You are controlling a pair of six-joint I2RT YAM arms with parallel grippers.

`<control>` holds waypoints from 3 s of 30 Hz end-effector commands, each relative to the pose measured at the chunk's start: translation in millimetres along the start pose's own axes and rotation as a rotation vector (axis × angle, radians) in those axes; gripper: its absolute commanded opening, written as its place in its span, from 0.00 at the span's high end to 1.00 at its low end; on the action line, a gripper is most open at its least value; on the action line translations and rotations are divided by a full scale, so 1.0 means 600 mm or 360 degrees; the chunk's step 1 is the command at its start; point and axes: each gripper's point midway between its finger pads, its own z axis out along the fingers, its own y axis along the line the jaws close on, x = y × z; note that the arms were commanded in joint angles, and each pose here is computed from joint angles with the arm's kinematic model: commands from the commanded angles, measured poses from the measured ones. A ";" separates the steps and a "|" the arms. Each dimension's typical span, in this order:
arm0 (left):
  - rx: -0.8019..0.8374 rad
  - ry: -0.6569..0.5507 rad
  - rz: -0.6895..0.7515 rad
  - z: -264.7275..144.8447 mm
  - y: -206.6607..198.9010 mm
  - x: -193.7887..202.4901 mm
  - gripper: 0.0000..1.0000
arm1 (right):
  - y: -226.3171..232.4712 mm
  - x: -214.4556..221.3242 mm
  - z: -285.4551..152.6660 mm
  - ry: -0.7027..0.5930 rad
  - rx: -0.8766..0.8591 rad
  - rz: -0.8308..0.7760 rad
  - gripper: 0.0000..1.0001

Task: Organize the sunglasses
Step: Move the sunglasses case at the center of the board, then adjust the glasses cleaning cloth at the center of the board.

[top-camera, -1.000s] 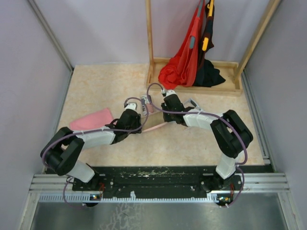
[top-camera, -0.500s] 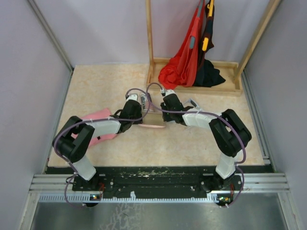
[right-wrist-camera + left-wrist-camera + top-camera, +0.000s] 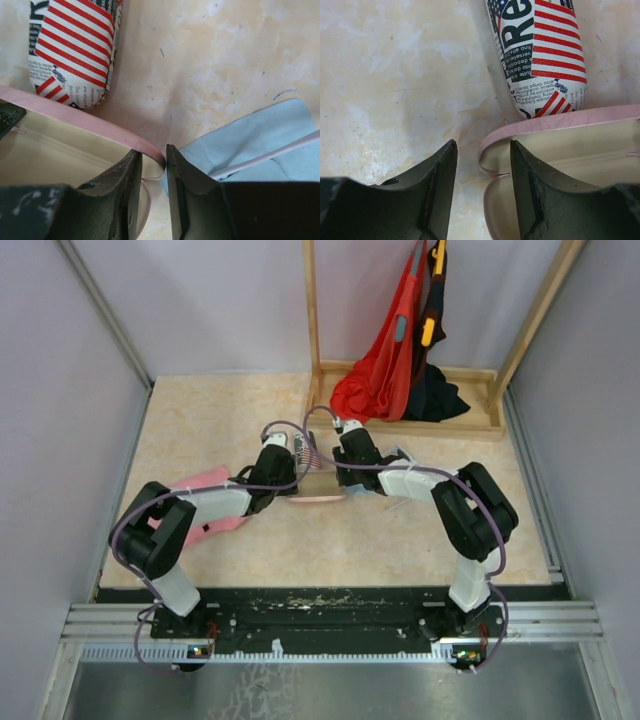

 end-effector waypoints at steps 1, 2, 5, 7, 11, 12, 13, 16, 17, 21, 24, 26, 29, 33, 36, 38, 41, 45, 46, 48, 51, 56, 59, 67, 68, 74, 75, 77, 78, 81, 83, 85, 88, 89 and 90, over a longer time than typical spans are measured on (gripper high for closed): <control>0.0030 -0.0059 -0.0017 -0.014 -0.001 -0.023 0.47 | 0.015 -0.074 -0.007 -0.0173 -0.0061 -0.0012 0.71; 0.0032 -0.0061 -0.0018 -0.016 -0.001 -0.023 0.46 | 0.015 -0.074 -0.010 -0.0171 -0.0062 -0.0016 0.69; 0.0043 -0.0061 -0.0034 -0.027 0.000 -0.023 0.45 | 0.016 -0.080 -0.028 -0.0190 -0.0078 -0.0027 0.64; 0.0051 -0.0070 -0.0048 -0.037 0.001 -0.026 0.43 | 0.017 -0.083 -0.045 -0.0207 -0.0092 -0.0036 0.61; 0.0078 -0.0121 -0.0087 -0.066 0.003 -0.041 0.40 | 0.017 -0.102 -0.101 -0.0300 -0.0113 -0.0038 0.55; 0.0084 -0.0135 -0.0102 -0.074 0.003 -0.046 0.39 | 0.014 -0.103 -0.115 -0.0321 -0.0105 -0.0032 0.54; 0.0091 -0.0146 -0.0114 -0.082 0.003 -0.051 0.39 | 0.010 -0.104 -0.128 -0.0340 -0.0094 -0.0022 0.53; 0.0096 -0.0177 -0.0156 -0.110 0.007 -0.064 0.37 | -0.020 -0.092 -0.160 -0.0360 0.0033 0.0034 0.53; 0.0092 -0.0180 -0.0170 -0.118 0.010 -0.066 0.35 | -0.036 -0.083 -0.167 -0.0353 0.0107 0.0052 0.53; 0.0120 -0.0184 -0.0205 -0.147 0.012 -0.070 0.29 | -0.115 -0.039 -0.177 -0.0253 0.0403 0.0146 0.54; 0.0156 -0.0172 -0.0236 -0.167 0.010 -0.071 0.27 | -0.166 -0.009 -0.165 -0.0154 0.0514 0.0231 0.54; 0.0194 -0.0167 -0.0253 -0.179 0.006 -0.072 0.24 | -0.188 0.006 -0.152 -0.0087 0.0529 0.0284 0.54; 0.0235 -0.0152 -0.0272 -0.195 0.003 -0.070 0.21 | -0.202 0.018 -0.131 -0.0030 0.0514 0.0330 0.53; 0.0311 -0.0157 -0.0294 -0.213 -0.004 -0.068 0.21 | -0.205 0.013 -0.112 -0.0037 0.0443 0.0377 0.51; 0.0343 -0.0168 -0.0287 -0.222 -0.006 -0.068 0.22 | -0.206 0.013 -0.098 -0.0020 0.0388 0.0415 0.50; 0.0348 -0.0171 -0.0281 -0.227 -0.005 -0.068 0.21 | -0.208 0.020 -0.090 0.0015 0.0388 0.0416 0.49; 0.0350 -0.0171 -0.0279 -0.232 -0.004 -0.068 0.21 | -0.208 0.032 -0.078 0.0071 0.0381 0.0414 0.49; 0.0356 -0.0174 -0.0270 -0.236 -0.003 -0.068 0.21 | -0.211 0.063 -0.064 0.0182 0.0395 0.0408 0.51; 0.0354 -0.0175 -0.0268 -0.236 -0.002 -0.068 0.20 | -0.211 0.066 -0.063 0.0194 0.0397 0.0404 0.53; 0.0356 -0.0176 -0.0266 -0.237 -0.002 -0.067 0.20 | -0.212 0.070 -0.065 0.0202 0.0400 0.0400 0.59; 0.0359 -0.0177 -0.0262 -0.237 -0.001 -0.066 0.20 | -0.212 0.068 -0.070 0.0194 0.0398 0.0391 0.71; 0.0370 -0.0176 -0.0259 -0.238 -0.003 -0.065 0.20 | -0.209 0.033 -0.098 0.0087 0.0392 0.0364 1.00; 0.0378 -0.0181 -0.0265 -0.241 -0.003 -0.065 0.20 | -0.218 0.003 -0.124 0.0009 0.0447 0.0331 1.00; 0.0383 -0.0233 -0.0275 -0.253 0.001 -0.076 0.20 | -0.234 -0.066 -0.217 -0.0133 0.0686 0.0186 1.00; 0.0384 -0.0234 -0.0273 -0.255 0.001 -0.077 0.20 | -0.231 -0.071 -0.228 -0.0140 0.0711 0.0161 1.00; 0.0393 -0.0224 -0.0251 -0.268 0.004 -0.075 0.19 | -0.129 -0.086 -0.273 -0.0186 0.0503 -0.0087 1.00; 0.0399 -0.0236 -0.0254 -0.274 0.005 -0.076 0.19 | -0.101 -0.083 -0.277 -0.0183 0.0421 -0.0139 1.00; 0.0402 -0.0247 -0.0263 -0.282 0.009 -0.076 0.18 | -0.030 -0.073 -0.287 -0.0177 0.0156 -0.0235 1.00; 0.0399 -0.0257 -0.0271 -0.287 0.012 -0.076 0.18 | -0.003 -0.071 -0.293 -0.0186 0.0051 -0.0257 1.00; 0.0389 -0.0285 -0.0292 -0.297 0.019 -0.078 0.18 | 0.055 -0.065 -0.314 -0.0254 -0.0187 -0.0317 1.00; 0.0386 -0.0294 -0.0305 -0.300 0.022 -0.077 0.18 | 0.072 -0.048 -0.317 -0.0289 -0.0307 -0.0334 1.00; 0.0386 -0.0286 -0.0304 -0.300 0.023 -0.072 0.18 | 0.077 -0.013 -0.311 -0.0287 -0.0387 -0.0325 1.00; 0.0375 -0.0238 -0.0292 -0.295 0.026 -0.057 0.18 | 0.050 0.066 -0.281 -0.0148 -0.0323 -0.0224 0.96; 0.0378 -0.0217 -0.0286 -0.293 0.025 -0.051 0.19 | 0.039 0.093 -0.272 -0.0076 -0.0279 -0.0189 0.89; 0.0391 -0.0199 -0.0274 -0.292 0.023 -0.046 0.19 | 0.029 0.119 -0.266 -0.0007 -0.0233 -0.0162 0.83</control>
